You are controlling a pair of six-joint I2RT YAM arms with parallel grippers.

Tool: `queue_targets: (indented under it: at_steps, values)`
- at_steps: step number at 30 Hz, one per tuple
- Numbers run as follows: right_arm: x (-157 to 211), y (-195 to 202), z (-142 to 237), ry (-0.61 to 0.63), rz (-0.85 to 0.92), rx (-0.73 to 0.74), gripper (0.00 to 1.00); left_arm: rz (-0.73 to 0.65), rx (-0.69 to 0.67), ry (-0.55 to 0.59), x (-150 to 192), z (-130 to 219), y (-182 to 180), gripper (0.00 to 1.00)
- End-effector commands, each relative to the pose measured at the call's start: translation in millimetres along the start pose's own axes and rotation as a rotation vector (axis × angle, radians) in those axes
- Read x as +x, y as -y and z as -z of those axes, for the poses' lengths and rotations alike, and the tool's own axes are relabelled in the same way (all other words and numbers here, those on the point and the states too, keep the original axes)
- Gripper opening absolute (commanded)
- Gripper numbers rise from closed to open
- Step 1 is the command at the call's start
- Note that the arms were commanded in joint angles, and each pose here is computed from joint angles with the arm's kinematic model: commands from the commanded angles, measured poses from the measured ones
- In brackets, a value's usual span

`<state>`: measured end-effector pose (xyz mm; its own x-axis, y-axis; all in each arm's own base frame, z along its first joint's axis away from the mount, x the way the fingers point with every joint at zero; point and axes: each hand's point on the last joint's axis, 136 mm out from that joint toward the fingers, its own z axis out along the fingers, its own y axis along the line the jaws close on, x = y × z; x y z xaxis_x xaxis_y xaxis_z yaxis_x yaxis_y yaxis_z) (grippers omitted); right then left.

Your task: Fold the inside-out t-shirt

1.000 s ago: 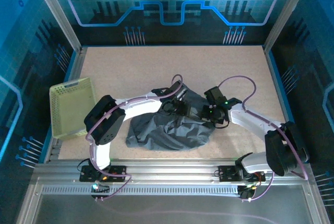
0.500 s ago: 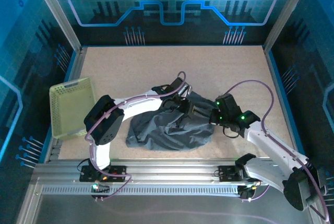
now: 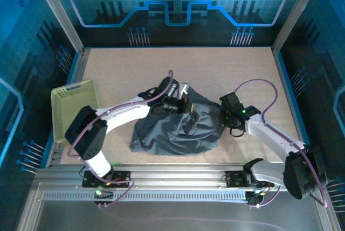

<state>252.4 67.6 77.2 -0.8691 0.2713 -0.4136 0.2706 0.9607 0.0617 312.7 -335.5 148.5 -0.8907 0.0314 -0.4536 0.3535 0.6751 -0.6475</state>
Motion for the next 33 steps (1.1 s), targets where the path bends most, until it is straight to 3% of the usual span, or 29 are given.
queue_targets:
  at_steps: [1, 4, 7, 10, 14, 17, 22, 24, 28, 32, 33]
  values:
    - [-11.1, 26.9, 20.1, 0.064, 0.030, 0.172, 0.56, 0.079, 0.080, 0.061, -19.7, 17.0, -0.2, 0.00]
    - [-27.1, 1.8, 53.7, 0.223, 0.123, 0.107, 0.63, 0.115, 0.052, 0.065, -18.9, 18.2, -16.1, 0.00]
    - [-23.7, -53.1, 79.3, 0.315, 0.274, -0.119, 0.66, 0.141, 0.066, 0.073, -23.6, 18.9, -21.4, 0.00]
    - [-1.1, -106.6, 83.0, 0.246, 0.321, -0.396, 0.65, 0.140, 0.064, 0.072, -27.1, 17.1, -21.9, 0.00]
    - [25.4, -154.9, 73.4, 0.147, 0.359, -0.576, 0.60, 0.147, 0.052, 0.075, -30.7, 15.5, -26.0, 0.00]
    - [26.0, -169.9, 72.4, 0.148, 0.359, -0.573, 0.60, 0.147, 0.048, 0.072, -31.7, 15.6, -27.9, 0.00]
    - [2.0, -146.2, 41.4, 0.203, 0.304, -0.294, 0.68, 0.149, 0.048, 0.066, -30.7, 14.9, -29.0, 0.00]
    - [-3.7, -136.5, 26.1, 0.207, 0.311, -0.204, 0.63, 0.146, 0.050, 0.065, -30.5, 15.2, -29.1, 0.00]
    - [-21.0, -146.1, 30.1, 0.253, 0.326, -0.221, 0.50, 0.138, 0.043, 0.056, -27.8, 16.1, -29.3, 0.00]
    - [-25.8, -153.8, 34.7, 0.192, 0.314, -0.356, 0.11, 0.128, 0.008, 0.053, -28.2, 16.8, -38.0, 0.03]
    - [-26.2, -155.9, 41.2, 0.175, 0.309, -0.421, 0.07, 0.129, -0.013, 0.052, -28.6, 16.6, -43.8, 0.03]
